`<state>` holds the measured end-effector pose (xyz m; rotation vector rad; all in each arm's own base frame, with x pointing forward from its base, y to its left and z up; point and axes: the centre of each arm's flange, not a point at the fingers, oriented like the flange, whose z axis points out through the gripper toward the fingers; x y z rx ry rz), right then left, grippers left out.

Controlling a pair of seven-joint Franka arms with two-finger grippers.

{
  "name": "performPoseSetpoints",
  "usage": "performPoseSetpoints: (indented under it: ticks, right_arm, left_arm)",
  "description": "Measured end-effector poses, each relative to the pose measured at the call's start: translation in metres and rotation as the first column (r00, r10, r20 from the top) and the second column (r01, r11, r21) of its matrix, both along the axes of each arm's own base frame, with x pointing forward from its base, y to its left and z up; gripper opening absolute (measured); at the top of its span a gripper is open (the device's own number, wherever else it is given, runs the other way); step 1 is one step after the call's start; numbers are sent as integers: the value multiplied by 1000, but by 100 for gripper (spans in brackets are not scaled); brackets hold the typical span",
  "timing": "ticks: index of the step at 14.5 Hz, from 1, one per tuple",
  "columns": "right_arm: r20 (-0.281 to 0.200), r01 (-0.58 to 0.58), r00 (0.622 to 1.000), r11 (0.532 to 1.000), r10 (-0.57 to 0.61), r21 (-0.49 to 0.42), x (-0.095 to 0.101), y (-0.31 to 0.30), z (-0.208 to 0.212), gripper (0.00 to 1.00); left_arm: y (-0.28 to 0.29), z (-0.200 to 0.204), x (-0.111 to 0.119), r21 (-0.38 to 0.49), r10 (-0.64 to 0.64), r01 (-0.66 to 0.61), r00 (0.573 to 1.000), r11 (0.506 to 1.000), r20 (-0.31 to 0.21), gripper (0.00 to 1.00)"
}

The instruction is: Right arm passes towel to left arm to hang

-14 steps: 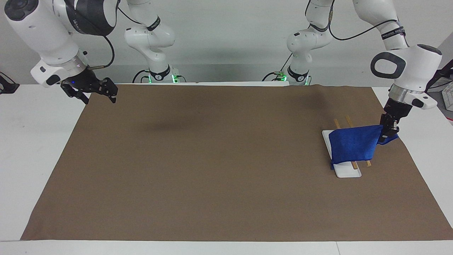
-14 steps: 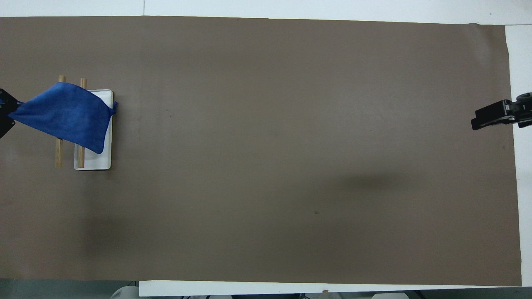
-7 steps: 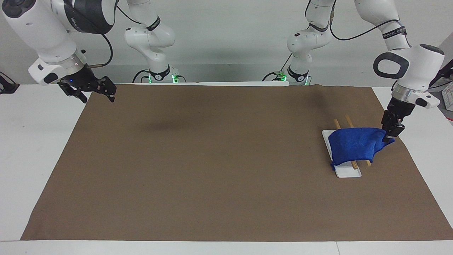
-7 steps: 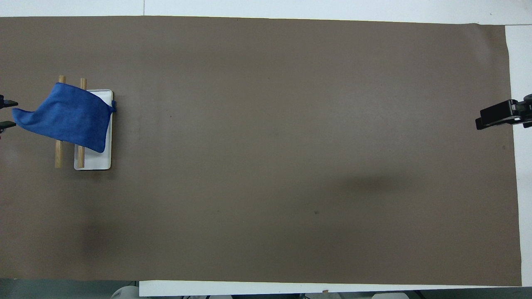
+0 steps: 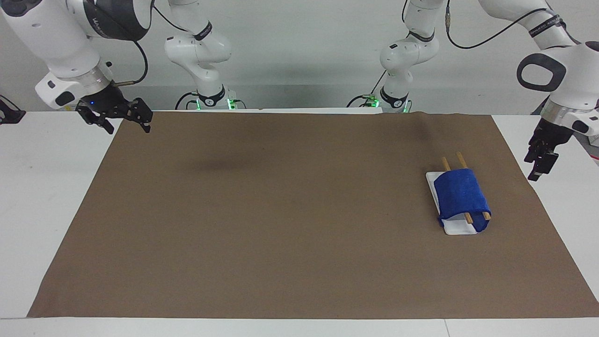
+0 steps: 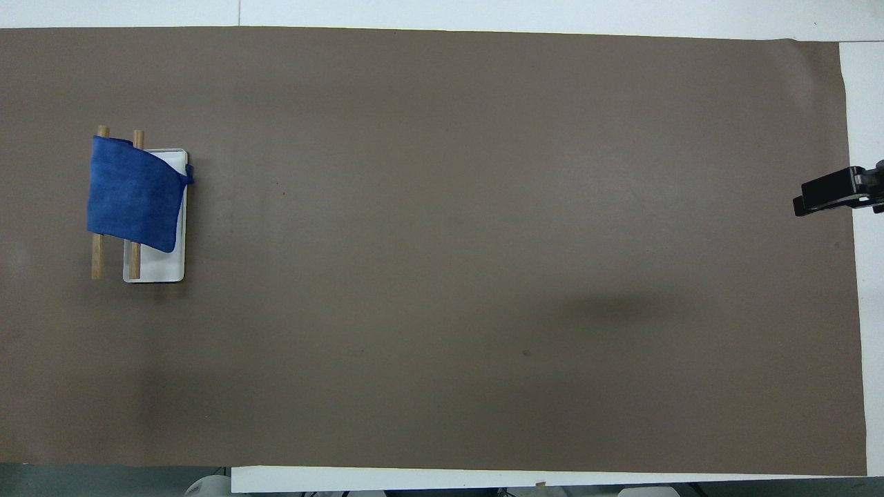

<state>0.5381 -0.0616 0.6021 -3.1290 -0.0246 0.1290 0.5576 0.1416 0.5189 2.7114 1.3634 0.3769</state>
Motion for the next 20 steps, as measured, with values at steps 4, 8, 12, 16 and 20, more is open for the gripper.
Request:
performPoseSetpoints:
  ticks: [4,8,12,16,20]
  right_arm:
    - [-7,48,999,999,-48,1,-4,-26,-1,99]
    - [-8,70,998,998,-70,1,-7,-37,-1,99]
    - [-8,53,999,999,-53,1,-5,-28,-1,99]
    - [-8,53,999,999,-53,1,-5,-28,-1,99]
    - [-9,53,999,999,-53,1,-5,-28,-1,99]
  left_arm:
    - [-44,33,3,6,-206,209,970,978,-132,100]
    - [-118,74,-14,-80,-522,525,797,847,-304,100]
    - [-165,101,-35,-164,-703,702,607,693,-371,100]
    - [-179,103,-40,-195,-794,790,497,581,-351,100]
    - [-186,103,-51,-203,-818,814,460,544,-346,100]
